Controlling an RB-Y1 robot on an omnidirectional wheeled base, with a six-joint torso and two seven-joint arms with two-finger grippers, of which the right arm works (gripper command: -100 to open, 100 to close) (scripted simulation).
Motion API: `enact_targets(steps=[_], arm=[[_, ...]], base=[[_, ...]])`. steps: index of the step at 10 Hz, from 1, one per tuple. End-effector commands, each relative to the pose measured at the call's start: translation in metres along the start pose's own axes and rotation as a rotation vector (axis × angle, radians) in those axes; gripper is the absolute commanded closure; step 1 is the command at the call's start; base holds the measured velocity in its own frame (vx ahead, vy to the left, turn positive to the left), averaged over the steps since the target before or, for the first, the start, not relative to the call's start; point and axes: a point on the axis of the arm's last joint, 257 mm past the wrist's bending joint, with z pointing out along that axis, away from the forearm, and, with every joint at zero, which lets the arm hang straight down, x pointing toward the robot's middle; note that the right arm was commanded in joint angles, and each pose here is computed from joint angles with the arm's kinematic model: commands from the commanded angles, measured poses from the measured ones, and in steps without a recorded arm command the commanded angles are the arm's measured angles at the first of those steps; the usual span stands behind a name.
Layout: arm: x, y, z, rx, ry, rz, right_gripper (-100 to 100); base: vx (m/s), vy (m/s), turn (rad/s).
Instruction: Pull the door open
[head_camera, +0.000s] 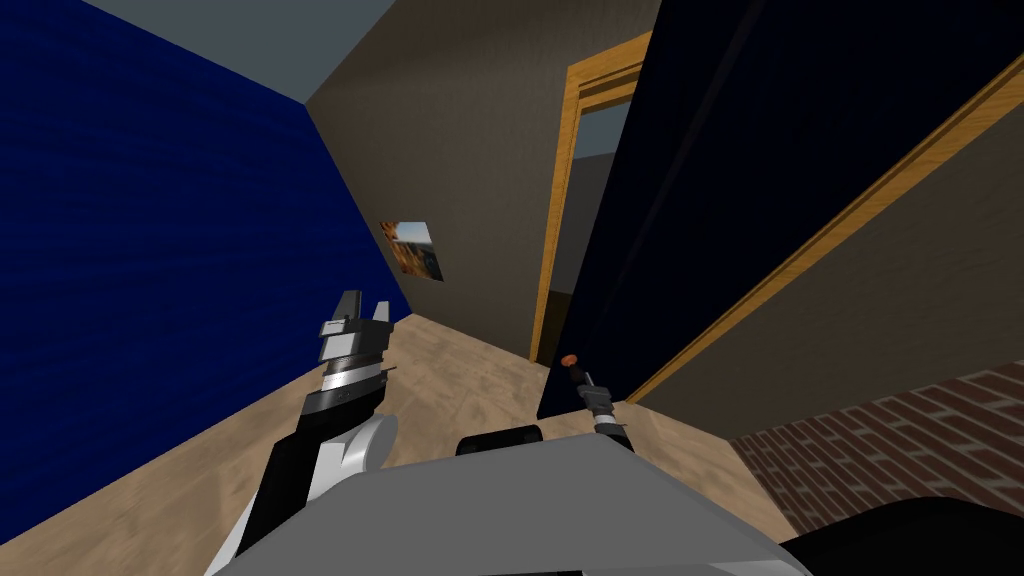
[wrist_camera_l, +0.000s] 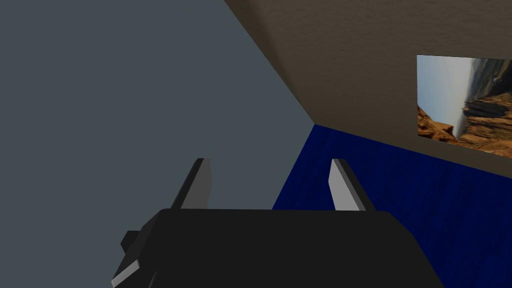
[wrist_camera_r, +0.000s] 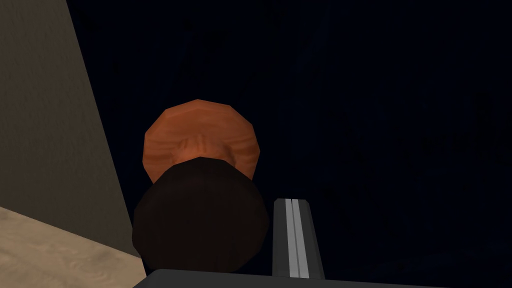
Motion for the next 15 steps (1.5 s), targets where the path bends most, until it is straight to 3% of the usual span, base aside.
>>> enact_targets(steps=[1, 15], arm=[[-0.0026, -0.0203, -0.0019, 0.032, 0.000, 0.017, -100], [-0.0030, -0.0238, -0.0049, 0.049, 0.000, 0.020, -100]], base=[[-0.031, -0.016, 0.021], [-0.014, -0.005, 0.007]])
